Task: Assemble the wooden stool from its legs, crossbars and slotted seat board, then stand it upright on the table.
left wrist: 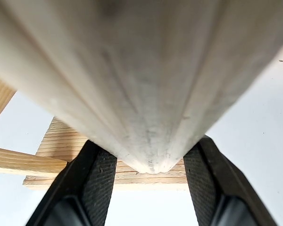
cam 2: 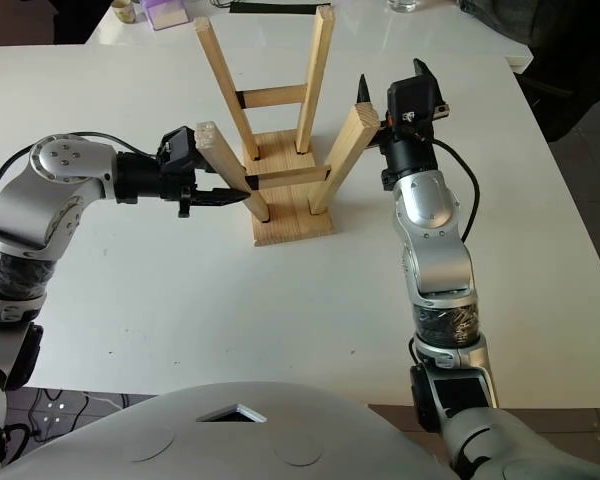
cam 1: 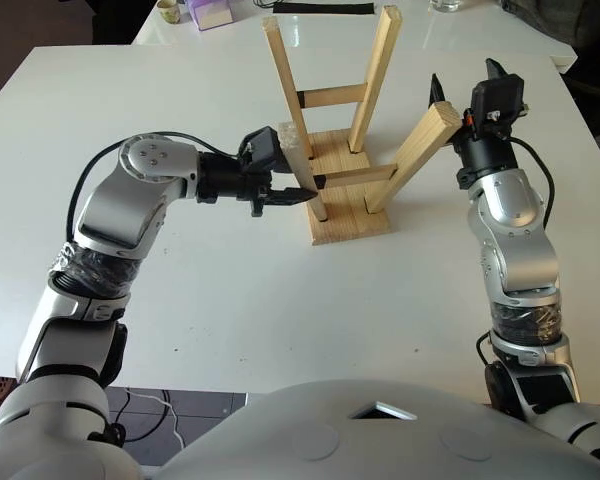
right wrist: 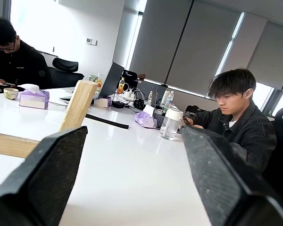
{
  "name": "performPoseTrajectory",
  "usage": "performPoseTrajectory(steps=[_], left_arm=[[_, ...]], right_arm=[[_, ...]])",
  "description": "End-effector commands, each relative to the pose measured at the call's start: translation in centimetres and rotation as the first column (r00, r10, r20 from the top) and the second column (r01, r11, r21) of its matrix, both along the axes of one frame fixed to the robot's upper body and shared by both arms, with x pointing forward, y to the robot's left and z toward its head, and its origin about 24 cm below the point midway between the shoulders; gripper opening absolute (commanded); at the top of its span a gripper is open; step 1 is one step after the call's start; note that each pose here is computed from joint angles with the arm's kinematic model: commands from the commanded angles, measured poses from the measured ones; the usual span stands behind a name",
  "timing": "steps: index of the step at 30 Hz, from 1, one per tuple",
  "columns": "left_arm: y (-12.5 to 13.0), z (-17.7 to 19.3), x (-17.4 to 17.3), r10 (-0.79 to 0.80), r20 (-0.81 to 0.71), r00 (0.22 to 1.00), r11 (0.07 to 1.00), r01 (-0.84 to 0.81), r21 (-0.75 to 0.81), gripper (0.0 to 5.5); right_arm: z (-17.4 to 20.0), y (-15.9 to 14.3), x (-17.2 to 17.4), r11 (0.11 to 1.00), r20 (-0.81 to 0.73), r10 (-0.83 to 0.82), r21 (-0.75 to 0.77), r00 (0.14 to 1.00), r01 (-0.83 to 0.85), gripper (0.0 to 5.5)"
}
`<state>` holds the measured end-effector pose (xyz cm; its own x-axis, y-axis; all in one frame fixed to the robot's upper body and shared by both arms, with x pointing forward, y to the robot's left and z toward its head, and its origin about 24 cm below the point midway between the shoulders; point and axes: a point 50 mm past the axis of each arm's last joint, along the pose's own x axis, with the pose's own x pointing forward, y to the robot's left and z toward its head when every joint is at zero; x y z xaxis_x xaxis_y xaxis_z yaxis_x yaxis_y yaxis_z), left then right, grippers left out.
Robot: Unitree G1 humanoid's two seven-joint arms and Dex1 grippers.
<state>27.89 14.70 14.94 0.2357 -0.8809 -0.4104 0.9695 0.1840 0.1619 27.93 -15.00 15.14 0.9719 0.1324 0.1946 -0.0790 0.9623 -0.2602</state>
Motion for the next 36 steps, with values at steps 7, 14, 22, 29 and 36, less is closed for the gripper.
performPoseTrajectory(steps=[7, 14, 22, 29, 36], left_arm=[[-1.9, -2.8, -0.9, -0.021, -0.056, 0.998, 0.995, 0.026, 0.093, 2.05], [-1.8, -2.9, -1.0, -0.01, -0.055, 0.998, 0.995, 0.016, 0.096, 2.05], [-5.4, -3.6, -2.4, -0.203, -0.092, 0.975, 0.972, 0.212, 0.106, 2.05], [-4.9, -3.8, -2.2, -0.174, -0.095, 0.98, 0.976, 0.184, 0.113, 2.05], [-2.8, -4.4, -1.5, -0.096, -0.102, 0.99, 0.983, 0.111, 0.146, 2.05]], right_arm=[[-0.6, -12.9, -3.8, 0.92, -0.09, -0.339, -0.238, 0.937, 0.31, 3.67], [0.1, -9.1, -2.3, 0.877, 0.028, -0.292, -0.39, 0.956, 0.28, 3.67], [6.9, 15.6, -3.6, 0.752, 0.096, 0.62, 0.211, 0.779, -0.624, 3.67], [2.5, 8.9, -1.9, 0.929, -0.074, 0.358, 0.124, 0.931, -0.348, 3.67], [1.3, -7.8, -2.3, 0.98, -0.086, -0.198, -0.025, 0.976, 0.196, 3.67]])
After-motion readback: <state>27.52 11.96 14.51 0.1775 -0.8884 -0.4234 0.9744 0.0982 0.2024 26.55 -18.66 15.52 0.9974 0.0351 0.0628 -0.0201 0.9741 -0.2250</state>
